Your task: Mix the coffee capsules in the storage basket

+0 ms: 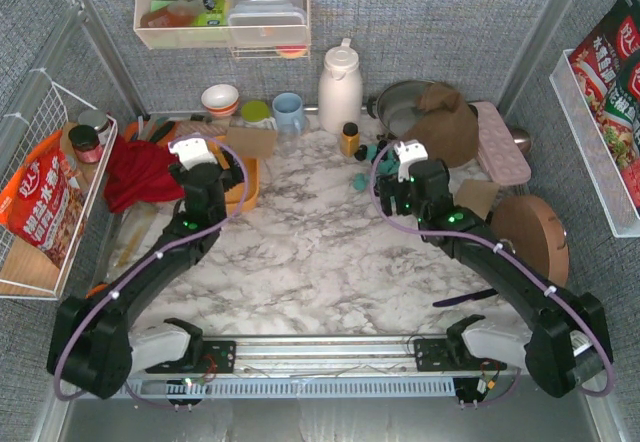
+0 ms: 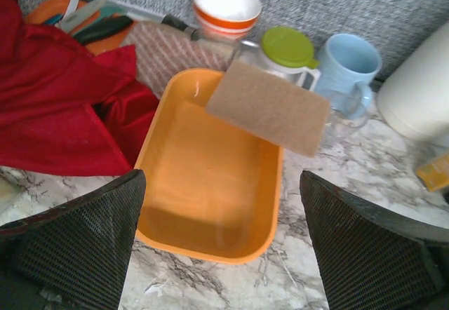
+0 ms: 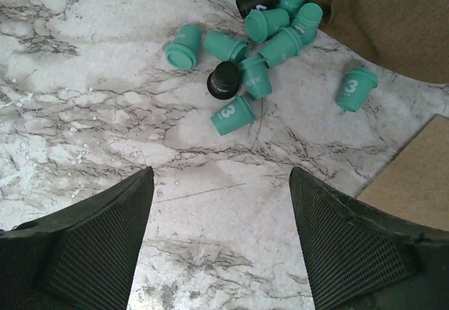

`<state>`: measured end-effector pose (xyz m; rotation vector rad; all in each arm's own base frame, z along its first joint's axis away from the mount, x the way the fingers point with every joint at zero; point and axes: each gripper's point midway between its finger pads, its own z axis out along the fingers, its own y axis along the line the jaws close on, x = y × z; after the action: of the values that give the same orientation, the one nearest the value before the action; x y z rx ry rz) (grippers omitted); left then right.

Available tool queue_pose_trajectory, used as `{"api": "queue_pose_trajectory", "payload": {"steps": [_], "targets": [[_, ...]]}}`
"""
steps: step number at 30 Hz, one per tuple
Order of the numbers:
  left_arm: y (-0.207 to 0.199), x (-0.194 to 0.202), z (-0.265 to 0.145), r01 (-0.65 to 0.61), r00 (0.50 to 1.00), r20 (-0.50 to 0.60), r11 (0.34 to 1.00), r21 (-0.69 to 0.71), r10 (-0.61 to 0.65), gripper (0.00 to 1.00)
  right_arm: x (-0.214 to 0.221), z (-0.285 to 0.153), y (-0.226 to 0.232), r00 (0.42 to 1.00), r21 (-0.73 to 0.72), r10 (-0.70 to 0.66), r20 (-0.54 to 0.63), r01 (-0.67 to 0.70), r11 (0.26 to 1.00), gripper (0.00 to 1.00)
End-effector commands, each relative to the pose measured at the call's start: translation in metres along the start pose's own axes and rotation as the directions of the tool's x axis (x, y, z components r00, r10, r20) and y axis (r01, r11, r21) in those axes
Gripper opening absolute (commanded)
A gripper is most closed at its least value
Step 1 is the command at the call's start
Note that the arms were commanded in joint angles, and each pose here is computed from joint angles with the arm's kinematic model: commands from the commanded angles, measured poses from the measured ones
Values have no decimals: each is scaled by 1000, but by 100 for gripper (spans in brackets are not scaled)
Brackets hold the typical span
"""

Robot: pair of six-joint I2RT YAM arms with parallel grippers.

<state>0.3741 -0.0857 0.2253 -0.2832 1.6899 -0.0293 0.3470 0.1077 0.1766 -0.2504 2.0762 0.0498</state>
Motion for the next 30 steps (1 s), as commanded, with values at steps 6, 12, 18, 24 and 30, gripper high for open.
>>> {"api": "queue_pose_trajectory", "payload": {"steps": [6, 12, 18, 24, 30], "targets": [[18, 40, 58, 162, 980, -115, 987, -20, -164, 99, 3, 1, 9, 991, -44, -57, 122, 62, 997, 82], [19, 29, 92, 325, 945, 25, 944, 56, -326, 99, 6, 2, 13, 987, -71, -97, 125, 106, 992, 85], [24, 23, 116, 538, 830, 102, 835, 116, -549, 99, 9, 3, 16, 988, -94, -113, 102, 122, 988, 86], [20, 43, 139, 680, 727, 20, 724, 114, -686, 99, 9, 3, 18, 987, -100, -124, 98, 133, 986, 87], [17, 64, 156, 764, 644, -52, 640, 76, -763, 99, 11, 4, 20, 987, -112, -132, 89, 142, 984, 88]]}}
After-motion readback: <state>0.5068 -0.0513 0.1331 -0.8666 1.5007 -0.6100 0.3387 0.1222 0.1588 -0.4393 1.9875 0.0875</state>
